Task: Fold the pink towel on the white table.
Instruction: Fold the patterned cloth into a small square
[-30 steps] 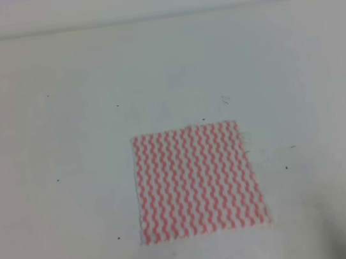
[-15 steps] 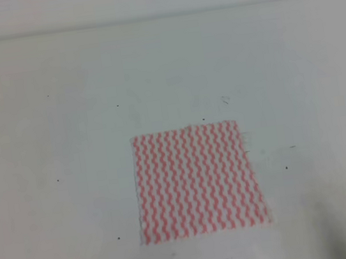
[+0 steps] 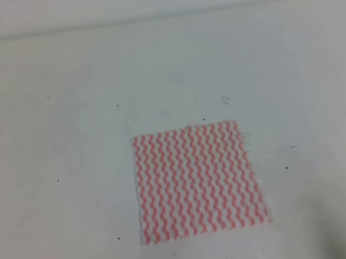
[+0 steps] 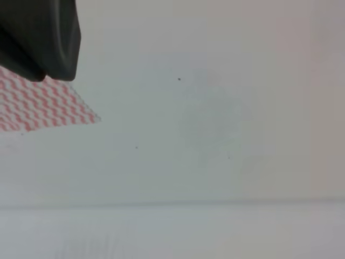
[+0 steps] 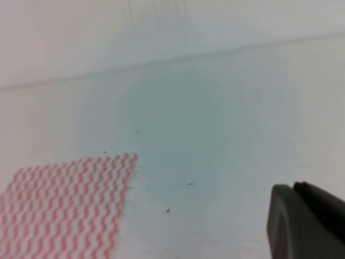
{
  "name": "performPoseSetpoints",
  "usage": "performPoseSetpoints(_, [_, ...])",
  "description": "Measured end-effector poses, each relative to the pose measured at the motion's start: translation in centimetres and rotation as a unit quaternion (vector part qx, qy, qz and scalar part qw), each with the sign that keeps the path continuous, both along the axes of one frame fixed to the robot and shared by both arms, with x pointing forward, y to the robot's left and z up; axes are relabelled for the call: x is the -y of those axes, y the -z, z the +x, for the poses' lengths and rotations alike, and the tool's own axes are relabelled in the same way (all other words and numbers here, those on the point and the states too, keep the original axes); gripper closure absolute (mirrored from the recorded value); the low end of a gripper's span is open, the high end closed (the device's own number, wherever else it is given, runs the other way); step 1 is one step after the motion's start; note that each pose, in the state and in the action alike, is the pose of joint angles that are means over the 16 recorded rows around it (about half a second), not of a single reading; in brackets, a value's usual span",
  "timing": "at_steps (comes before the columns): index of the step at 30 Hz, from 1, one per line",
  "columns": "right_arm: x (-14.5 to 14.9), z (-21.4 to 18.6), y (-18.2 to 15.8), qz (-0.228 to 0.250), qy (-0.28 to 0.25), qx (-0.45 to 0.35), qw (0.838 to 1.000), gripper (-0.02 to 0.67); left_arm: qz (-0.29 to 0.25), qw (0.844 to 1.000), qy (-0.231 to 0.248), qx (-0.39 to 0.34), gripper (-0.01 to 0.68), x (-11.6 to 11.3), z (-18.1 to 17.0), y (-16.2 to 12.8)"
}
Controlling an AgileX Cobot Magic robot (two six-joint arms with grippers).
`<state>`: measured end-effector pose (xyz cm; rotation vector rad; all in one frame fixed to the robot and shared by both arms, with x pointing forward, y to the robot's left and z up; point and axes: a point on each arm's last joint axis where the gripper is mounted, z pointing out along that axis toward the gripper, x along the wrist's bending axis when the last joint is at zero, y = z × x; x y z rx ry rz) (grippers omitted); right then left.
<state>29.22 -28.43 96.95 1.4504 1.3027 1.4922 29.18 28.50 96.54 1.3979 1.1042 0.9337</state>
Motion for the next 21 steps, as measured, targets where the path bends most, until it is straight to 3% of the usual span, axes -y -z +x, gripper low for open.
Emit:
performPoseSetpoints(6, [0.0,0.1,-0.7,0.097,0.006,0.016,0.995,0.667,-0.069,0.997,-0.008,0.032,0.675,0.0,0.1,-1.0])
performPoseSetpoints(13, [0.2,0.1,-1.4,0.226,0.017,0.027,0.974,0.667,-0.167,0.984,-0.025,0.065,0.674,-0.4,0.1,-1.8])
performPoseSetpoints(21, [0.2,0.1,-1.5,0.290,0.020,0.025,0.957,0.667,-0.219,0.973,-0.033,0.069,0.674,-0.6,0.1,-2.1])
